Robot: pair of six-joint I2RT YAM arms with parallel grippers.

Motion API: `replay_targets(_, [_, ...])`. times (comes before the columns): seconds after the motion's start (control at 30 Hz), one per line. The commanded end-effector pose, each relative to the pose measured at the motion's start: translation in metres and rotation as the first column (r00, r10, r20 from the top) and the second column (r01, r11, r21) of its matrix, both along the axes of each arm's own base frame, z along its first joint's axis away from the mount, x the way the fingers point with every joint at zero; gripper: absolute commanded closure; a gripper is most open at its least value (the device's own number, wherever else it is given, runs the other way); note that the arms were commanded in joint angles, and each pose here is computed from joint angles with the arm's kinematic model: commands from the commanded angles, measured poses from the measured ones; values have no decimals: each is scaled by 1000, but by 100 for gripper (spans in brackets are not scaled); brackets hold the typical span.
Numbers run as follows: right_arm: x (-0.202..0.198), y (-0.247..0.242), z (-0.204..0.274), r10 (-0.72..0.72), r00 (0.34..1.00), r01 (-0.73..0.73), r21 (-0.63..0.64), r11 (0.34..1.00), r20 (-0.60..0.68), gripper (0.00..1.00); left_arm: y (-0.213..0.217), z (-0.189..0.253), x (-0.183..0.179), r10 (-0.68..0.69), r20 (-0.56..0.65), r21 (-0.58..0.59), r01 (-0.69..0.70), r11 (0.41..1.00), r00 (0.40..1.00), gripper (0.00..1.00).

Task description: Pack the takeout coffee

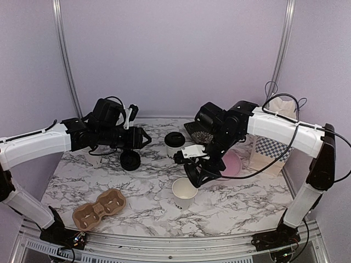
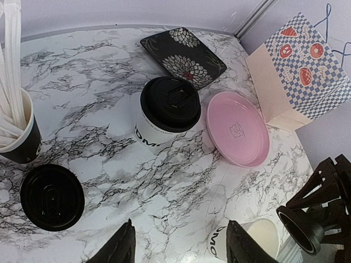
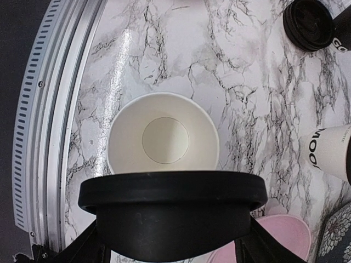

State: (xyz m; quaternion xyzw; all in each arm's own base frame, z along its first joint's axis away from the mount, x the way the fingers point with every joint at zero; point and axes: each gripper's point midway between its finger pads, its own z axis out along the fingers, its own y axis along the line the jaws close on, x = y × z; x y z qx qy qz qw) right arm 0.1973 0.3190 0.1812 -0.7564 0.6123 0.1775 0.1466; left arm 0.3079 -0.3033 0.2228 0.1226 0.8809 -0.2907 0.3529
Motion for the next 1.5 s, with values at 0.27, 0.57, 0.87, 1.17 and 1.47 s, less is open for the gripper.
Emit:
replay_targets(0.27, [-4,6,-6,26,1000,-25,-51,998,11,29,8,-14,-4,3,-15,45,-2,999,1000,42])
replay_targets(0.57, [-7,9,-15,32,999,-32,-78,996,0,29,8,-19,-3,3,-19,53,-2,999,1000,42])
replay_targets(0.87, [-11,16,-21,35,999,-35,-88,996,-2,24,9,-25,-4,8,-24,54,-7,998,1000,42])
replay_targets(1.17, [-9,21,-8,17,999,-15,-61,998,32,9,13,-39,-6,39,-63,55,-35,998,997,41])
replay_targets(1.47, [20,5,28,-159,987,157,90,983,11,8,-19,-45,-44,-104,-211,-102,84,991,972,40])
